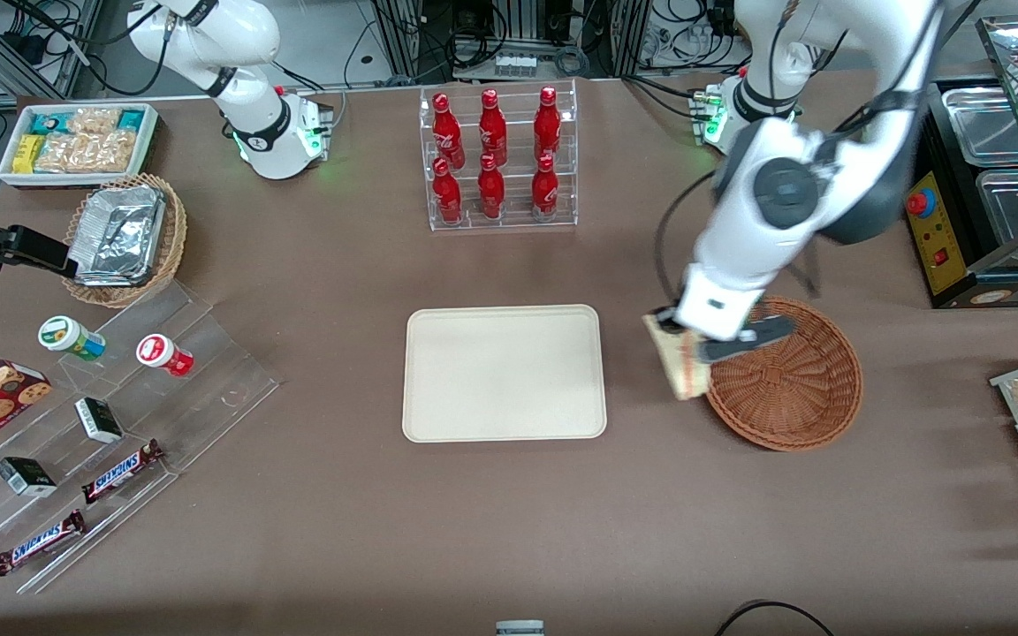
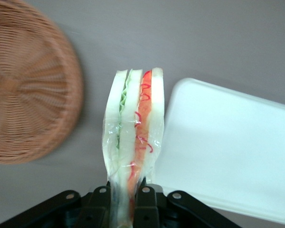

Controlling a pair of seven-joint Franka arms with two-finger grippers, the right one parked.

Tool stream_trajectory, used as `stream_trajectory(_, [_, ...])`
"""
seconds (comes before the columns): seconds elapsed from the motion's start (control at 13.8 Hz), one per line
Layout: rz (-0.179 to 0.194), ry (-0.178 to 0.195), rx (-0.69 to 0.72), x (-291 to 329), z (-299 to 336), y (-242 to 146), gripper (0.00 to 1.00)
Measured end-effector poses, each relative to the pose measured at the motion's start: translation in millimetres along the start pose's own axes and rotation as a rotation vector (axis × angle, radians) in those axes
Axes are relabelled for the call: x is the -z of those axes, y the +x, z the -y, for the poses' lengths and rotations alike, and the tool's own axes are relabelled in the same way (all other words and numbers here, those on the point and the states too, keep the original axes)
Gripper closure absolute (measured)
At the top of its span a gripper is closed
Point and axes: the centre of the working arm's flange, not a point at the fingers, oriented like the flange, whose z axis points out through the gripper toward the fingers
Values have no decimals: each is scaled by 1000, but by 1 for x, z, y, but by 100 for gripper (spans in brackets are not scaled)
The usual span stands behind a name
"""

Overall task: Place sandwich from basket to tray
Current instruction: 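Carry the held sandwich over to the cream tray, then lower the sandwich onto the tray and open the left gripper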

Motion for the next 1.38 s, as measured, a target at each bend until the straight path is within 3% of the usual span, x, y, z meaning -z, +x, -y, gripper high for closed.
stream_trajectory(0.22, [13, -1, -98, -33, -65, -26, 84])
stream_trajectory(0.58, [-21, -57, -189, -103, -131, -55, 84])
stream_trajectory(0.94, [-3, -52, -260, -151, -178, -86, 84])
stream_trajectory(1.38, [3, -51, -249, -173, -192, -88, 84])
